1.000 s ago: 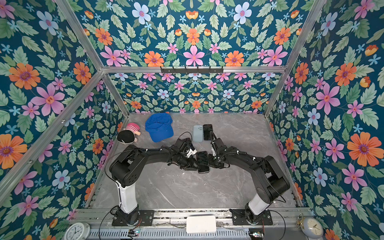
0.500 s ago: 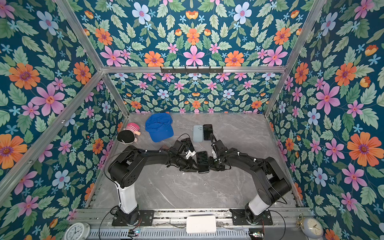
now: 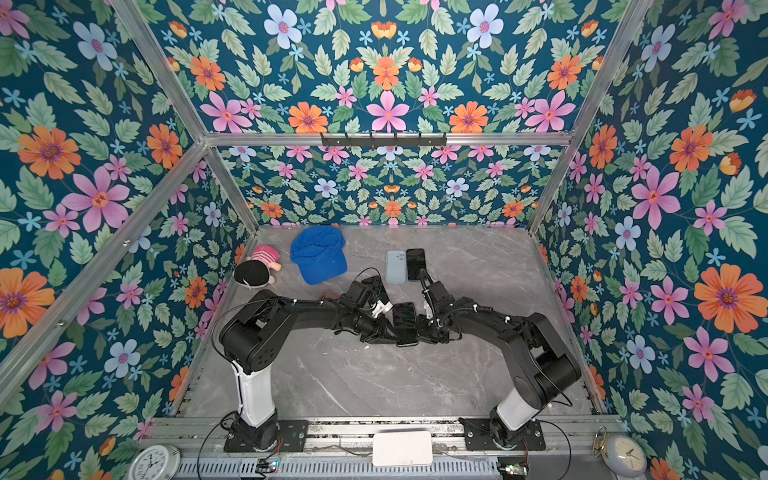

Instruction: Put the phone into the phone case

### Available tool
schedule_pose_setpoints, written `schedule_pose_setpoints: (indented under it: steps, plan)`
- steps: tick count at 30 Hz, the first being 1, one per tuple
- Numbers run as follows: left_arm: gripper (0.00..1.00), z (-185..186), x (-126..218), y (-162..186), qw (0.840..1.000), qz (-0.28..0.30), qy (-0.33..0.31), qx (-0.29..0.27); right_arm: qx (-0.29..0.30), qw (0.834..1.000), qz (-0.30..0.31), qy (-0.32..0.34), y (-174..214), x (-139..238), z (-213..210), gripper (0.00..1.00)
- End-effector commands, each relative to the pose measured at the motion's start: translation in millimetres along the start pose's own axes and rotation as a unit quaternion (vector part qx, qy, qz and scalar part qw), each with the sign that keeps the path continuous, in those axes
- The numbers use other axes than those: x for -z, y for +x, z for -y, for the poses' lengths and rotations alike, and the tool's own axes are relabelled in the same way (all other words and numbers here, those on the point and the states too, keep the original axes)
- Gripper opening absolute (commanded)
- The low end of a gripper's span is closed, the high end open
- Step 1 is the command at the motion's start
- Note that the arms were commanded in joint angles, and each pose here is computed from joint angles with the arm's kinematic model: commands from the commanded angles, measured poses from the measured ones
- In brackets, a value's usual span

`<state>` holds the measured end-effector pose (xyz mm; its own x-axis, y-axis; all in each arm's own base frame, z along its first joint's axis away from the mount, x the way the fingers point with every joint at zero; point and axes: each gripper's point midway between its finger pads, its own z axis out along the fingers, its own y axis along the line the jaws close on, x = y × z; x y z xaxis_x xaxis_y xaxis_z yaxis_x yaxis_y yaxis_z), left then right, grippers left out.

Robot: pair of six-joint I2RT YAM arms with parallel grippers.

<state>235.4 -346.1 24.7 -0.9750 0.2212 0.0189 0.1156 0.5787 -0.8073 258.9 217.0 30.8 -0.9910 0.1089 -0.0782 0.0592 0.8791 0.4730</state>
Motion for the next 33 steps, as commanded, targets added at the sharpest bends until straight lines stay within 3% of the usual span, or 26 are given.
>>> schedule_pose_setpoints:
  steps: [1, 33]
  plan:
    - [0.3, -10.5, -2.9, 0.3, 1.0, 0.005, -0.018, 0.012, -0.004, 0.999, -0.022, -0.041, 9.7, -6.4, -15.9, 0.07]
    - [0.29, -9.0, -3.0, 1.8, 1.0, 0.007, -0.012, 0.009, -0.022, 0.998, -0.047, -0.019, 25.8, -31.7, -0.6, 0.06]
